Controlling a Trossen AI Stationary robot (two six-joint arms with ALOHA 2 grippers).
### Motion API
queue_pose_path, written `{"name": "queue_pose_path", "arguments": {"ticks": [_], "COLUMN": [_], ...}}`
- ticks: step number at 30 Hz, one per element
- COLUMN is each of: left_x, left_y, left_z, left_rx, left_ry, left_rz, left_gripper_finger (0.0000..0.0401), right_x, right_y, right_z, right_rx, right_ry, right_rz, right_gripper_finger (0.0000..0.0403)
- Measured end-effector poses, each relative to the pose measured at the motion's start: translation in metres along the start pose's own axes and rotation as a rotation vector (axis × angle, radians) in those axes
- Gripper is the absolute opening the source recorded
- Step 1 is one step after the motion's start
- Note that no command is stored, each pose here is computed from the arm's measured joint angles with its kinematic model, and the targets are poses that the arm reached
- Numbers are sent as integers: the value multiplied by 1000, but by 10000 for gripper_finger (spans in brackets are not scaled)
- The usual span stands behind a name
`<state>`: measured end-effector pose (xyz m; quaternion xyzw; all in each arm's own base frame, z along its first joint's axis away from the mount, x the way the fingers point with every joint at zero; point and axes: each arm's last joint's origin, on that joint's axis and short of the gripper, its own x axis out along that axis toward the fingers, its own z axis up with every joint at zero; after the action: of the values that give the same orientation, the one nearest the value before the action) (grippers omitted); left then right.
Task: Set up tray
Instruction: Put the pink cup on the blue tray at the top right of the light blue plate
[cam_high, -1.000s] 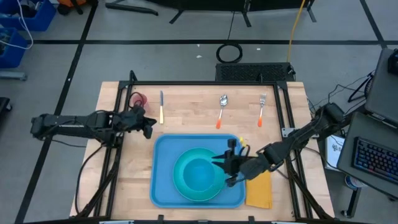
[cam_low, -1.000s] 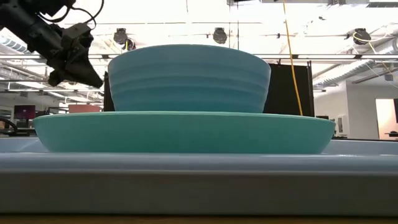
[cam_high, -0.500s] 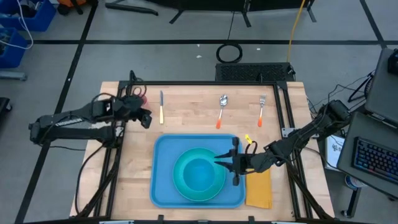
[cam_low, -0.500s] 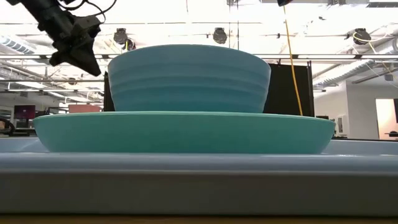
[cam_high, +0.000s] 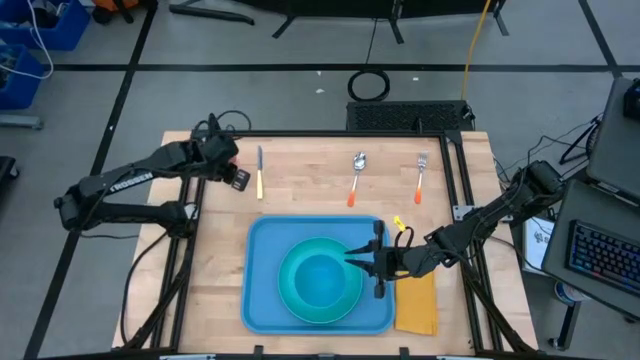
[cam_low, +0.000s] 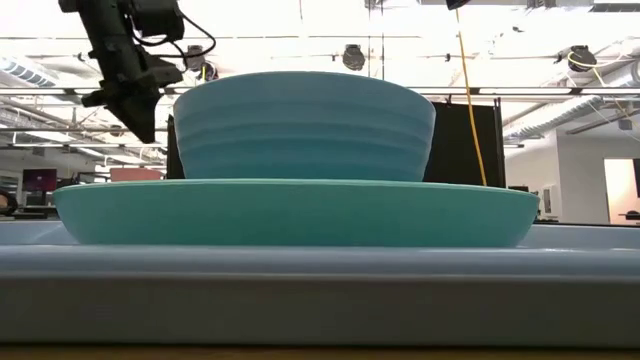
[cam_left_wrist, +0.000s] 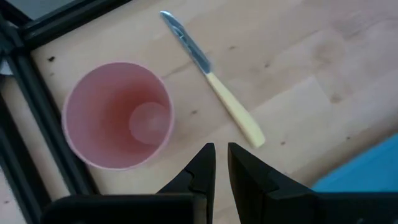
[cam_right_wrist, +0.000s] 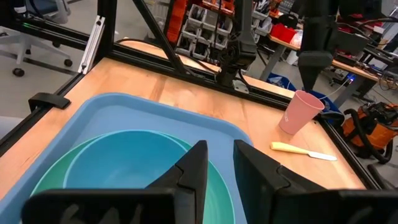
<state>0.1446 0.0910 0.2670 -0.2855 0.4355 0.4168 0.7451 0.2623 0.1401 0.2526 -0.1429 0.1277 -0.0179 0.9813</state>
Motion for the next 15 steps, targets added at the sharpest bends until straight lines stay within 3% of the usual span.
{"name": "queue_pose_path", "arguments": {"ticks": [11,15], "left_x": [4,4], "left_y": [7,7], "left_z": [4,4], "left_rx": [45,69], "left_ry": [20,20], "left_rz": [22,22], "left_gripper_finger": [48,77], "right_x": [0,0], "right_y": [0,0], "right_z": [0,0], "right_rx": [19,19], "right_ry": [0,0], "right_rz": [1,1], "right_gripper_finger": [70,70]}}
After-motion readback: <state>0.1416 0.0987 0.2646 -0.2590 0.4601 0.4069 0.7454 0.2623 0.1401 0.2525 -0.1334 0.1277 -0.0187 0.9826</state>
